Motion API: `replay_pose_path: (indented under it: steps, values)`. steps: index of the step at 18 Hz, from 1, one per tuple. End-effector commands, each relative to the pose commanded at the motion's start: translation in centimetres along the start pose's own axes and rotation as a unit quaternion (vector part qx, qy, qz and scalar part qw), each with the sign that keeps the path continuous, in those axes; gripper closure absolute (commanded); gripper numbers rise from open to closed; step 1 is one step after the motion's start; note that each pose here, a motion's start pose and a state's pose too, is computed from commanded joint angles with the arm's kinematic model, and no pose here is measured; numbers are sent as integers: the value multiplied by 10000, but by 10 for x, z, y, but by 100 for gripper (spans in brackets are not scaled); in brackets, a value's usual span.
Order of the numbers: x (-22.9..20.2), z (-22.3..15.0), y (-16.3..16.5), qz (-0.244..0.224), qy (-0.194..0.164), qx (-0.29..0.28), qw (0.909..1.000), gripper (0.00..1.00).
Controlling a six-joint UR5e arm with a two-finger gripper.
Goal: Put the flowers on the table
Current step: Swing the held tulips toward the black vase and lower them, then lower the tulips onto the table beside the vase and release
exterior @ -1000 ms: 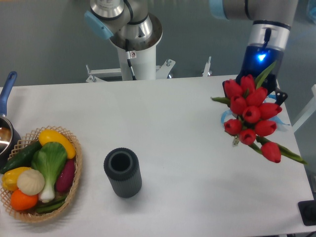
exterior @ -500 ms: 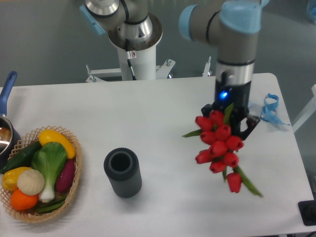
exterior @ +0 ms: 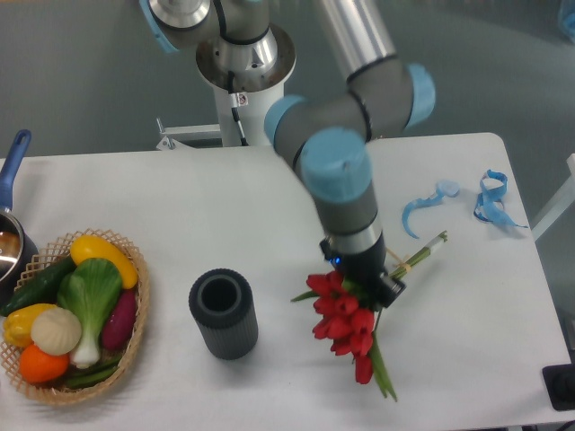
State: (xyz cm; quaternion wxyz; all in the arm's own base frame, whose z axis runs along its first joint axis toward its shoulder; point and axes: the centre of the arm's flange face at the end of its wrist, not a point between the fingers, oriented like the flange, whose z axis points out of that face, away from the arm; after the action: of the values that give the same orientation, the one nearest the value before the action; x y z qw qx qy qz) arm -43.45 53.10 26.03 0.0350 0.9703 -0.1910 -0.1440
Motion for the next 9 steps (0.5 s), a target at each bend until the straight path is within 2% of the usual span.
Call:
replay_pose_path:
  steps: [5, 8, 9]
  values:
    - [-2, 48, -10, 67, 210, -217, 9995, 64]
    - [-1, 50, -13, 82, 211, -206, 9995, 63]
    - [-1, 49, -13, 77, 190, -199, 9996, 59]
